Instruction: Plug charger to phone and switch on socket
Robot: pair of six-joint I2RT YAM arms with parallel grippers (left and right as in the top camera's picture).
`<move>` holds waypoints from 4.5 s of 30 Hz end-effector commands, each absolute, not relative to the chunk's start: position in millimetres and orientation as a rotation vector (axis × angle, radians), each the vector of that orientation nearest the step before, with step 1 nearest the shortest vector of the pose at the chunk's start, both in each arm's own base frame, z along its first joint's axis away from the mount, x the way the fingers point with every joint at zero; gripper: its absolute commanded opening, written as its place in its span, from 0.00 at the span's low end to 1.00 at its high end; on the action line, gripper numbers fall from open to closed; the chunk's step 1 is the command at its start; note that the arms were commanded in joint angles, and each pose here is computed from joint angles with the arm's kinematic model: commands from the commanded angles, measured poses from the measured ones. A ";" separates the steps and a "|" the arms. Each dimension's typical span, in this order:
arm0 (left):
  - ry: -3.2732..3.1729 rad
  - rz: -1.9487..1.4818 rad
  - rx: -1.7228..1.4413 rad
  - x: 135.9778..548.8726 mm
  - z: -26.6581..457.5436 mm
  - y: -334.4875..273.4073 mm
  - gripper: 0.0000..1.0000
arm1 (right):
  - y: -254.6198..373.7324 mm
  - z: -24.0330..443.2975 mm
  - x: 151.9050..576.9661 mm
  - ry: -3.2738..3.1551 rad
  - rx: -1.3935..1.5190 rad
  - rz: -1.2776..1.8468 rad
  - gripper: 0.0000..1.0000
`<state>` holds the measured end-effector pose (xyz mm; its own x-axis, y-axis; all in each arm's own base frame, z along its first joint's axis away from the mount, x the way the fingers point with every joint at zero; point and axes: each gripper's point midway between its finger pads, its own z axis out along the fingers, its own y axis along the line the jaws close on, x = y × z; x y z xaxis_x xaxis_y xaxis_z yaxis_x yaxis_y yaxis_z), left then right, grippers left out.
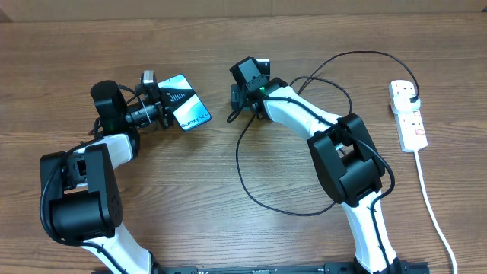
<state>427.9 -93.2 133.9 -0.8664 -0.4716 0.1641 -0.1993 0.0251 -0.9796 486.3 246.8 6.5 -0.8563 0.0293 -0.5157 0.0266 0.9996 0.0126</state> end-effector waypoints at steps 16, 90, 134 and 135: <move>2.085 -1.952 -0.590 427.9 146.5 -94.0 0.04 | 242.8 -17.7 484.0 2.645 0.275 0.059 0.56; 2.070 -1.900 -0.515 429.6 146.0 -91.6 0.04 | 241.9 124.0 414.9 2.884 -0.249 0.618 0.04; 2.007 -1.967 -0.346 428.3 181.4 -134.9 0.04 | 311.3 190.5 291.5 2.287 -0.690 1.940 0.04; 2.010 -1.971 -0.369 429.2 180.5 -135.1 0.04 | 311.7 190.4 292.6 2.297 -0.673 1.942 0.04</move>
<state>419.7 -136.6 172.3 -0.9320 -0.3528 -0.0836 0.0711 0.0484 -0.9963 296.9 311.1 177.5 -0.8616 -0.3021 -0.4078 -0.4530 0.0956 0.8864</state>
